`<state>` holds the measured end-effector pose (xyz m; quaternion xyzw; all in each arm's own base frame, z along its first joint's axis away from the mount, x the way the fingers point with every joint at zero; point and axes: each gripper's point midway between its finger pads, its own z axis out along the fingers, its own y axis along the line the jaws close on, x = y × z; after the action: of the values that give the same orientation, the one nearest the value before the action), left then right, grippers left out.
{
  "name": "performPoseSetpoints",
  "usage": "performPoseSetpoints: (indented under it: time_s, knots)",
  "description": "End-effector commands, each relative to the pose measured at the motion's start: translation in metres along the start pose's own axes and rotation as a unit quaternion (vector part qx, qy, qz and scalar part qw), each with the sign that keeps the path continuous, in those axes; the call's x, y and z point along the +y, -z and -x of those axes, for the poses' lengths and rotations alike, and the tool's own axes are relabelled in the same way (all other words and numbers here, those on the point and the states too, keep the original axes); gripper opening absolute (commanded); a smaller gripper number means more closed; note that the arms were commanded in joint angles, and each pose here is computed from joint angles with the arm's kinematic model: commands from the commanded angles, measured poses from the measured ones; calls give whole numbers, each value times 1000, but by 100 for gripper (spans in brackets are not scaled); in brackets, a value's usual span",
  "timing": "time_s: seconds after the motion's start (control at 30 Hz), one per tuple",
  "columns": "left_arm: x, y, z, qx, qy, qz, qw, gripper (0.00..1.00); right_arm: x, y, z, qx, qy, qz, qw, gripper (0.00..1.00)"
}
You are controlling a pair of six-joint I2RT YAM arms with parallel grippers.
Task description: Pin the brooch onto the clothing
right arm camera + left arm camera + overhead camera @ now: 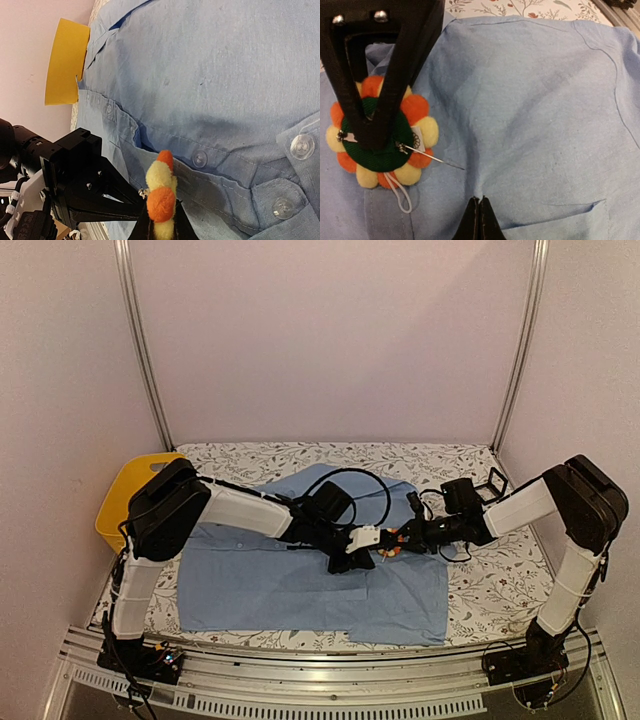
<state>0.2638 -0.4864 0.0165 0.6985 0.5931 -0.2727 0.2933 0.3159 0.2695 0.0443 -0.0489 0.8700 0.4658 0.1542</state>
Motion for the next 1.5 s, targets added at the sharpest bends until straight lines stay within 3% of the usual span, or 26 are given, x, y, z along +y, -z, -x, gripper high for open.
performPoseSetpoints:
  time_s: [0.0,0.53,1.47]
  knots:
    - [-3,10,25,-16,-21,1,1000,0,16,6,11,-12,25,16,999,0]
    - [0,8,25,-12,-19,9,1000,0,20,-1,-10,29,4,45,999,0]
    - [12,-5,25,-41,-30,56,997,0,-11,-15,-31,62,-40,19,997,0]
